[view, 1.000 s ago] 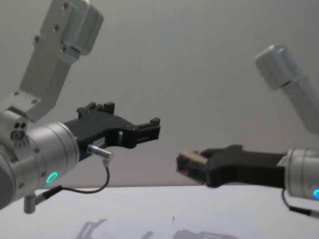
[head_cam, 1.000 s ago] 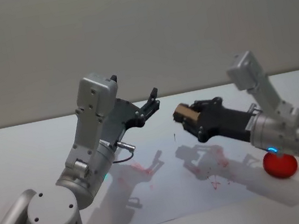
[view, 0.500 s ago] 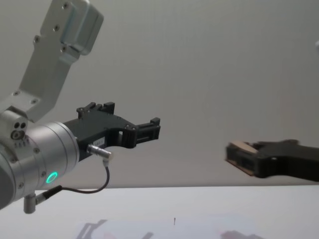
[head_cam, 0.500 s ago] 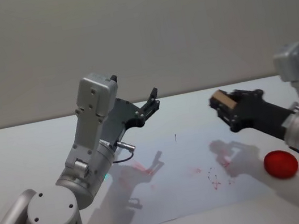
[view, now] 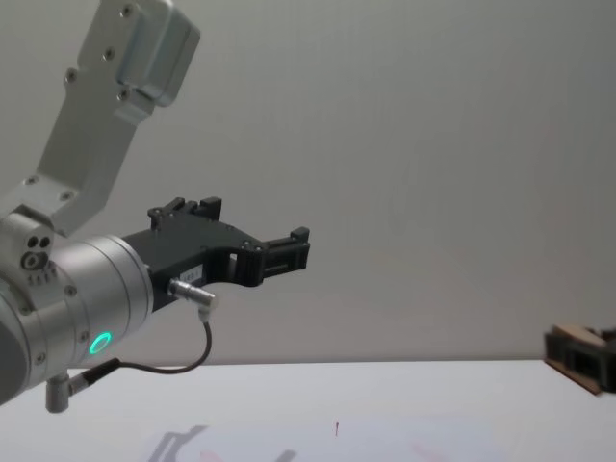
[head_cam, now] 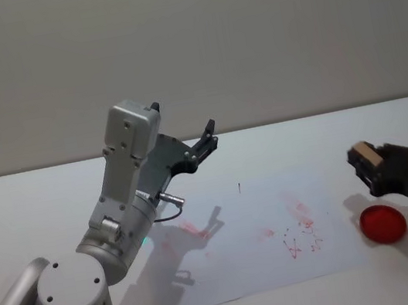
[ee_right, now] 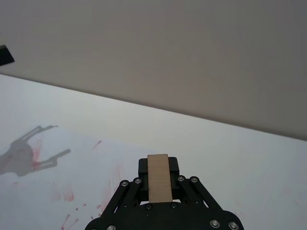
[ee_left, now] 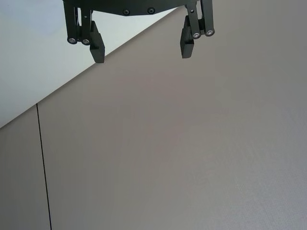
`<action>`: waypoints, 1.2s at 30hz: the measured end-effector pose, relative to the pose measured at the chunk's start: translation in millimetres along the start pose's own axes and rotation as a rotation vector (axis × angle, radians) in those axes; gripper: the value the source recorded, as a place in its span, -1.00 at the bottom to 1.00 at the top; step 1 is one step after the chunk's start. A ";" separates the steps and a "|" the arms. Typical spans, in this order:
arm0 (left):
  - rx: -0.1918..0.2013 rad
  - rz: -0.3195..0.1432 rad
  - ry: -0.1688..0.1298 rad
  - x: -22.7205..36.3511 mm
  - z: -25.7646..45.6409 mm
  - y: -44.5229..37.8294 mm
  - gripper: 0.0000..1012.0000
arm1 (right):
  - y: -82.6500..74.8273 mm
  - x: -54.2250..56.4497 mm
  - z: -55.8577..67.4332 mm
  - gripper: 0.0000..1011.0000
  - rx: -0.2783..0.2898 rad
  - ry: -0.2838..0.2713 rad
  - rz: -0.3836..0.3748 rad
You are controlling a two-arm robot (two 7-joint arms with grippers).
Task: Use the one hand to pick up the stamp and affix it onto the A4 paper.
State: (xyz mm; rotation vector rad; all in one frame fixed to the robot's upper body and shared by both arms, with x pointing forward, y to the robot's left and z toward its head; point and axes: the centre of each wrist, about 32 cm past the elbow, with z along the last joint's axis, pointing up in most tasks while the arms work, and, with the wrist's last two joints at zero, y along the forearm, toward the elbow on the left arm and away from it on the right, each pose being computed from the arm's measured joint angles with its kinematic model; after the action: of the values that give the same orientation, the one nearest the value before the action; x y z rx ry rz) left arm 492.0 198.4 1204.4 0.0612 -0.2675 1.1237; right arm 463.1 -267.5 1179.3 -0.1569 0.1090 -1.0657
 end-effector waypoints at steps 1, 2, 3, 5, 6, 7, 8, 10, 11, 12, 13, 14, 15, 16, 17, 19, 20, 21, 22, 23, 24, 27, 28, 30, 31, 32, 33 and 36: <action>0.000 0.000 0.000 0.0 0.0 0.0 0.98 | -3.8 0.9 -1.8 -0.57 -0.015 0.007 -0.012; 0.000 0.000 0.000 0.0 0.0 0.0 0.98 | -5.3 1.3 -2.4 -0.57 -0.022 0.012 -0.017; 0.000 0.000 0.000 0.0 0.0 0.0 0.98 | -6.6 1.5 -3.2 -0.57 -0.027 0.014 -0.020; 0.000 0.000 0.000 0.0 0.0 0.0 0.98 | -10.3 2.3 -5.3 -0.57 -0.049 0.024 -0.031; 0.000 0.000 0.000 0.0 0.0 0.0 0.98 | -11.4 2.6 -6.0 -0.57 -0.055 0.027 -0.034; 0.000 0.000 0.000 0.0 0.0 0.0 0.98 | -13.6 3.0 -7.4 -0.57 -0.070 0.032 -0.038; 0.000 0.000 0.000 0.0 0.0 0.0 0.98 | -14.4 3.2 -8.0 -0.57 -0.075 0.035 -0.040; 0.000 0.000 0.000 0.0 0.0 0.0 0.98 | -16.6 3.4 -9.9 -0.57 -0.093 0.040 -0.041; 0.000 0.000 0.000 0.0 0.0 0.0 0.98 | -16.6 3.4 -9.9 -0.57 -0.093 0.040 -0.041; 0.000 0.000 0.000 0.0 0.0 0.0 0.98 | -17.7 3.5 -11.1 -0.57 -0.105 0.044 -0.041; 0.000 0.000 0.000 0.0 0.0 0.0 0.98 | -18.3 3.5 -11.8 -0.57 -0.110 0.046 -0.041; 0.000 0.000 0.000 0.0 0.0 0.0 0.98 | -19.0 3.6 -12.5 -0.57 -0.119 0.048 -0.041; 0.000 0.000 0.000 0.0 0.0 0.0 0.98 | -19.4 3.7 -12.8 -0.57 -0.125 0.050 -0.040; 0.000 0.000 0.000 0.0 0.0 0.0 0.98 | -19.8 3.7 -13.2 -0.57 -0.129 0.051 -0.040; 0.000 0.000 0.000 0.0 0.0 0.0 0.98 | -20.3 3.7 -13.7 -0.57 -0.137 0.052 -0.039; 0.000 0.000 0.000 0.0 0.0 0.0 0.98 | -21.0 3.8 -14.3 -0.57 -0.147 0.054 -0.039; 0.000 0.000 0.000 0.0 0.0 0.0 0.98 | -21.4 3.8 -14.6 -0.57 -0.151 0.055 -0.039; 0.000 0.000 0.000 0.0 0.0 0.0 0.98 | -21.9 3.9 -14.9 -0.57 -0.158 0.056 -0.039; 0.000 0.000 0.000 0.0 0.0 0.0 0.98 | -22.2 3.9 -15.1 -0.57 -0.162 0.056 -0.038; 0.000 0.000 0.000 0.0 0.0 0.0 0.98 | -22.4 3.9 -15.1 -0.57 -0.165 0.056 -0.038; 0.000 0.000 0.000 0.0 0.0 0.0 0.98 | -23.0 3.9 -15.3 -0.57 -0.172 0.056 -0.038; 0.000 0.000 0.000 0.0 0.0 0.0 0.98 | -23.4 3.9 -15.6 -0.57 -0.181 0.057 -0.039; 0.000 0.000 0.000 0.0 0.0 0.0 0.98 | -23.6 3.9 -15.8 -0.57 -0.187 0.057 -0.039; 0.000 0.000 0.000 0.0 0.0 0.0 0.98 | -23.7 4.0 -15.9 -0.57 -0.196 0.055 -0.040; 0.000 0.000 0.000 0.0 0.0 0.0 0.98 | -23.7 3.9 -15.9 -0.57 -0.199 0.055 -0.040; 0.000 0.000 0.000 0.0 0.0 0.0 0.98 | -23.7 3.8 -16.0 -0.57 -0.202 0.054 -0.040; 0.000 0.000 0.000 0.0 0.0 0.0 0.98 | -23.7 3.8 -16.1 -0.57 -0.204 0.054 -0.040; 0.000 0.000 0.000 0.0 0.0 0.0 0.98 | -23.7 3.6 -16.2 -0.57 -0.213 0.052 -0.040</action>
State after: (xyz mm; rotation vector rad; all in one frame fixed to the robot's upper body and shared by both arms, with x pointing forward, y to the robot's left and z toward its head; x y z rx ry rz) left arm 492.0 198.4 1204.4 0.0611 -0.2676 1.1237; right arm 441.7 -283.2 1167.6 -0.3245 0.2678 -1.0975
